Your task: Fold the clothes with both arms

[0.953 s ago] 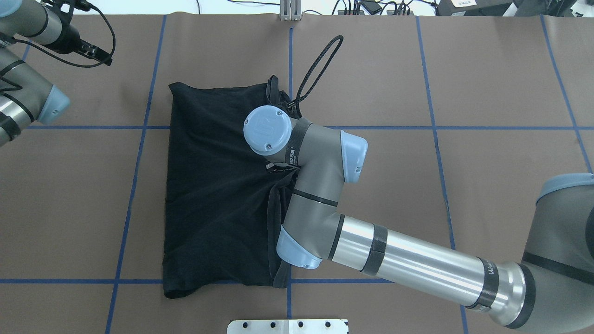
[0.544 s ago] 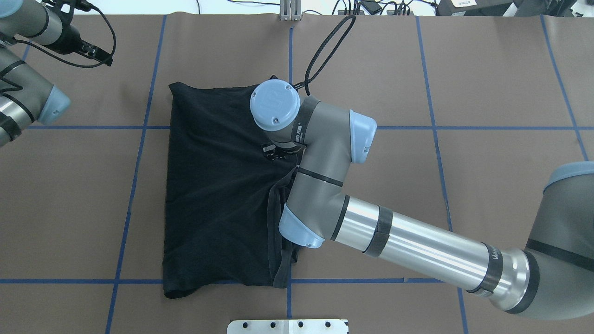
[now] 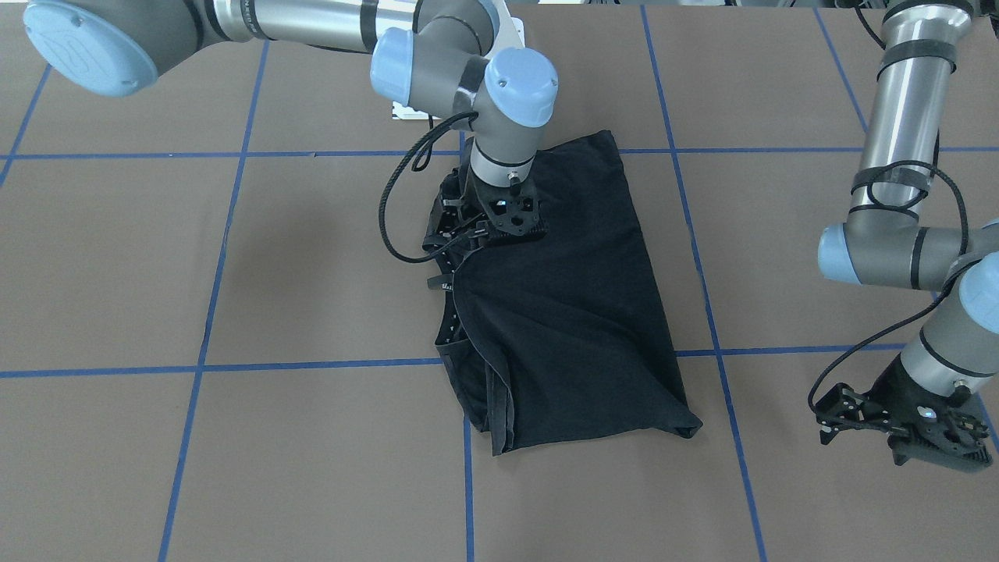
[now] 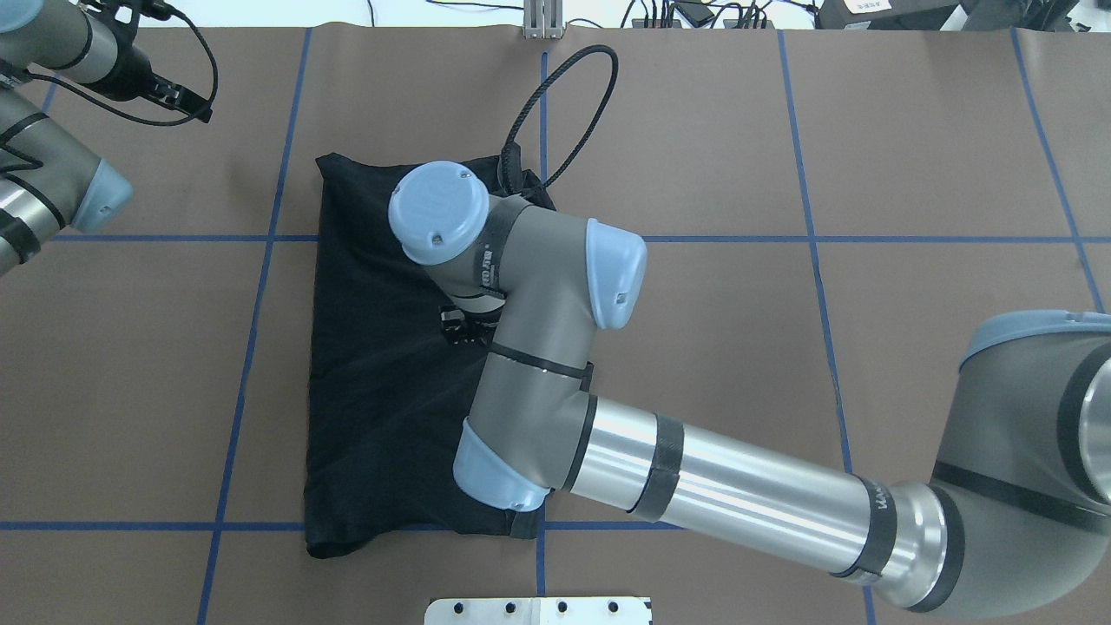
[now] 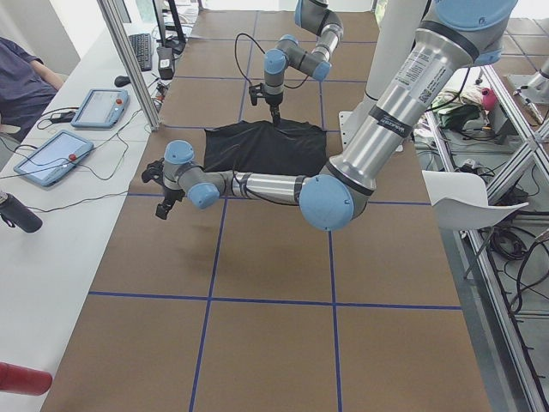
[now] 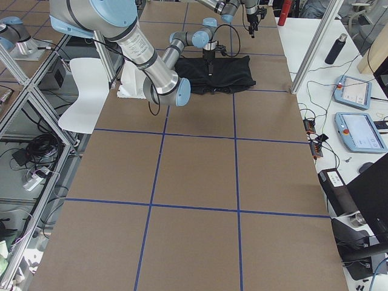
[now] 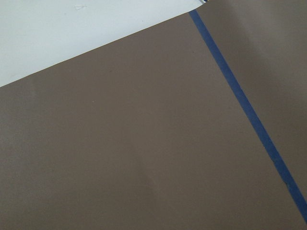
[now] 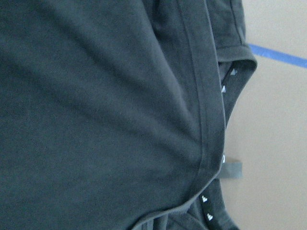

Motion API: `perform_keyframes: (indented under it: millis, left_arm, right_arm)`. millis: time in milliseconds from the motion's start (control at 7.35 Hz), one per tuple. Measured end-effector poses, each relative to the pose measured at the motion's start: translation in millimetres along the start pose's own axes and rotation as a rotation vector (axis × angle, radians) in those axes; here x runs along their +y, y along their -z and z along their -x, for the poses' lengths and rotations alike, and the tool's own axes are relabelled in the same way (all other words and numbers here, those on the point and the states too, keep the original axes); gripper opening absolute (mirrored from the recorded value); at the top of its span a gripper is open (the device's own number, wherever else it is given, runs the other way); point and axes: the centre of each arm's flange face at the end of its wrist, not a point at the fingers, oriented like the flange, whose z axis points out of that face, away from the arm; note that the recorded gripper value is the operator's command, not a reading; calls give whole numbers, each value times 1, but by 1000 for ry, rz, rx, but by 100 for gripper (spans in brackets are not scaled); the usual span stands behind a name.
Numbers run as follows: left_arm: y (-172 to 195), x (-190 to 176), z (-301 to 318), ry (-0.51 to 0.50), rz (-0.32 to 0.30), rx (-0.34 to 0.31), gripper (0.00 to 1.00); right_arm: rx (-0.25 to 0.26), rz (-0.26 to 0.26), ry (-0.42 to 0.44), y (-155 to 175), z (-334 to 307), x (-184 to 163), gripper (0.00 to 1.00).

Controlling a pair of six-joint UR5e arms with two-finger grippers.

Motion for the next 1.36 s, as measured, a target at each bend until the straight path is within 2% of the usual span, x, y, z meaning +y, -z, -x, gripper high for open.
perform_keyframes:
  millis: [136,408,681,1361]
  left_arm:
    - [0,0,0,-1,0,0,100]
    - [0,1,0,0,0,0,100]
    - [0,1,0,0,1,0,100]
    - [-2,2,0,-1,4,0,100]
  right_arm:
    - [32,29,-9,-6,19,24,99]
    - [94,23,12,-29,42,54,99]
    - [150,14,67,-51,48,63,99]
    - [201,23,177,-56,38,61,98]
